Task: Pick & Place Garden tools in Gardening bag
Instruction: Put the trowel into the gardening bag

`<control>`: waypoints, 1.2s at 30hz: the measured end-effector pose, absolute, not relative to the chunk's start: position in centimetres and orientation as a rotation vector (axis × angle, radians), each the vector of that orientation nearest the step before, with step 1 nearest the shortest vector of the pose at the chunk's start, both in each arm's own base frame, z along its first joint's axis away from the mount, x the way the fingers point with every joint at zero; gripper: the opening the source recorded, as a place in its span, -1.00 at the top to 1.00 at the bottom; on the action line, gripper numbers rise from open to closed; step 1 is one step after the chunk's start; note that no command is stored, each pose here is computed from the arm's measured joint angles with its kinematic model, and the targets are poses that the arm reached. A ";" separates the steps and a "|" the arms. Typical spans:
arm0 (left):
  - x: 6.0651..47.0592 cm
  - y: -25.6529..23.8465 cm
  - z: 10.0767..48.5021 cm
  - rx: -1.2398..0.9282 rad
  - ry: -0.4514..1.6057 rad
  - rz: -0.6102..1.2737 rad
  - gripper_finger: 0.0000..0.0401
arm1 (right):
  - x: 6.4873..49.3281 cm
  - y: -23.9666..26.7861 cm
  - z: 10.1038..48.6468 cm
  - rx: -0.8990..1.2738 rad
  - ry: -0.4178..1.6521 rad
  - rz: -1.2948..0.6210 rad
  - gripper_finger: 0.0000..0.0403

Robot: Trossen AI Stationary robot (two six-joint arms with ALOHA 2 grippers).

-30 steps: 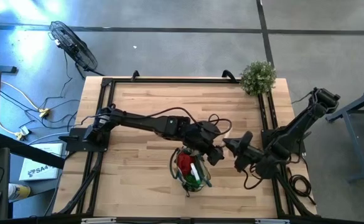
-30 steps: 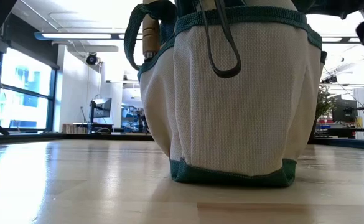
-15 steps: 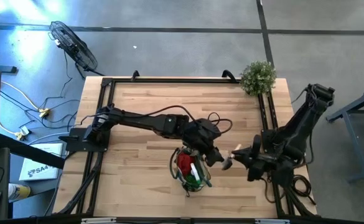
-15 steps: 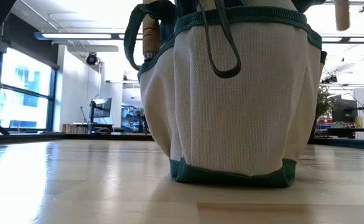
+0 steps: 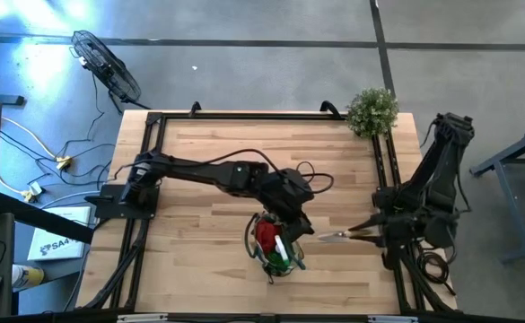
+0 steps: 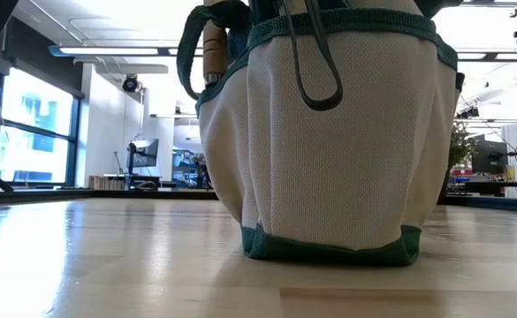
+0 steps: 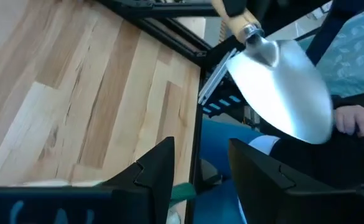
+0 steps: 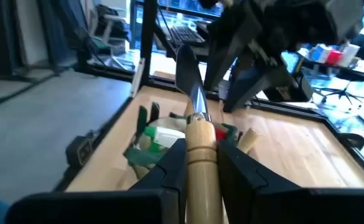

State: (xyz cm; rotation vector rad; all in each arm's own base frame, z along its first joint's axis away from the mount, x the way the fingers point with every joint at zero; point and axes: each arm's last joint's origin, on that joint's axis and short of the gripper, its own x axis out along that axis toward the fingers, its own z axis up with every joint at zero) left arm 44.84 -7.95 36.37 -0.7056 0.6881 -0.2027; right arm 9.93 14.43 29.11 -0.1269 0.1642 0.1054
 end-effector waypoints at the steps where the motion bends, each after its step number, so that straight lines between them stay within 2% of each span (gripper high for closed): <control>1: 44.6 -7.9 36.5 -0.704 0.694 -0.205 0.28 | 9.9 14.6 29.0 -0.129 0.166 0.096 0.74; 13: 43.2 -7.9 37.3 -0.696 0.741 -0.152 0.28 | 11.2 16.6 27.2 -0.095 0.206 0.059 0.74; 18: 42.9 -8.8 36.4 -0.684 0.784 -0.058 0.28 | 11.4 17.1 27.9 -0.116 0.147 0.066 0.74; 24: 42.3 -11.6 35.9 -0.629 0.803 -0.064 0.28 | 11.4 17.4 29.0 -0.156 0.074 0.079 0.74; 28: 41.7 -13.8 35.9 -0.481 0.736 0.020 0.28 | 11.1 17.5 29.6 -0.167 0.040 0.060 0.74; 33: 41.6 -16.8 36.7 -0.241 0.488 0.188 0.28 | 11.0 17.6 30.2 -0.164 0.004 0.059 0.74; 36: 42.3 -18.0 36.6 -0.149 0.391 0.210 0.28 | 11.0 17.6 30.6 -0.168 -0.021 0.059 0.74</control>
